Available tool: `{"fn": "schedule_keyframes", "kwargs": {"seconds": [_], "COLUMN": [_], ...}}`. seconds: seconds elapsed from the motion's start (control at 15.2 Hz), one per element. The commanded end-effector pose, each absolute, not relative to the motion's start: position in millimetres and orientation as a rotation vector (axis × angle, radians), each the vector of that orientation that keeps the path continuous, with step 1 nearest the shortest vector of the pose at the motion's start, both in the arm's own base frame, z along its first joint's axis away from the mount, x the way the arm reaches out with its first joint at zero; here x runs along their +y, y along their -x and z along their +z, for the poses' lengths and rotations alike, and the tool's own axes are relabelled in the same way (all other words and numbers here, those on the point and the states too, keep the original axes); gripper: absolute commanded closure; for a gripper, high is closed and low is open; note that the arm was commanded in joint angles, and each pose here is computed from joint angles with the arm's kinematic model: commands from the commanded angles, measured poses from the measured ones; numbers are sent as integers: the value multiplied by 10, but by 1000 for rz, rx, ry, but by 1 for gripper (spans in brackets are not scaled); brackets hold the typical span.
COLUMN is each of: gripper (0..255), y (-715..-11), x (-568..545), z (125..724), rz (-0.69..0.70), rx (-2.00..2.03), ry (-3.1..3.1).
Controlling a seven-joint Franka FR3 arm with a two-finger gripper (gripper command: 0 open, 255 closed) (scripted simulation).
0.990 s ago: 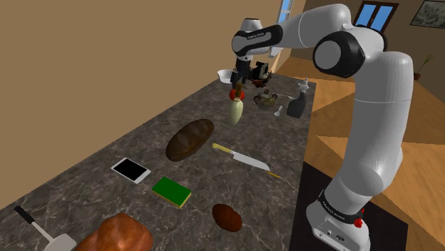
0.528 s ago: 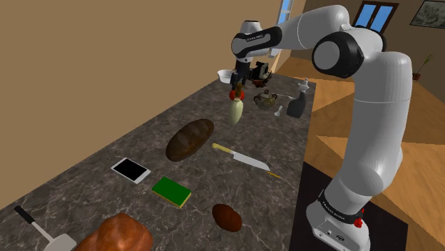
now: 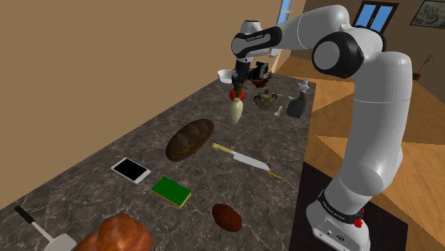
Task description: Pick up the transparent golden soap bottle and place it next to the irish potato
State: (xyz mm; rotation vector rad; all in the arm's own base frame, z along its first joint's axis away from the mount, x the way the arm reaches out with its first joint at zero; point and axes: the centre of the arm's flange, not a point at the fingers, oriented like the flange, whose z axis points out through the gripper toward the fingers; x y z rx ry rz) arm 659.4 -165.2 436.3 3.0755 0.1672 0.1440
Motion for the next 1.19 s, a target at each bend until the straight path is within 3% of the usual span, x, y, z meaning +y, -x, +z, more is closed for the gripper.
{"fn": "schedule_keyframes", "kwargs": {"seconds": [0.0,1.12], "gripper": [255,255], "y": [-6593,-6593], "x": [-1653,-1653], "z": [4363,5155], "rz": [144,144], "rx": [167,167], "ry": [-3075,-3075]}}
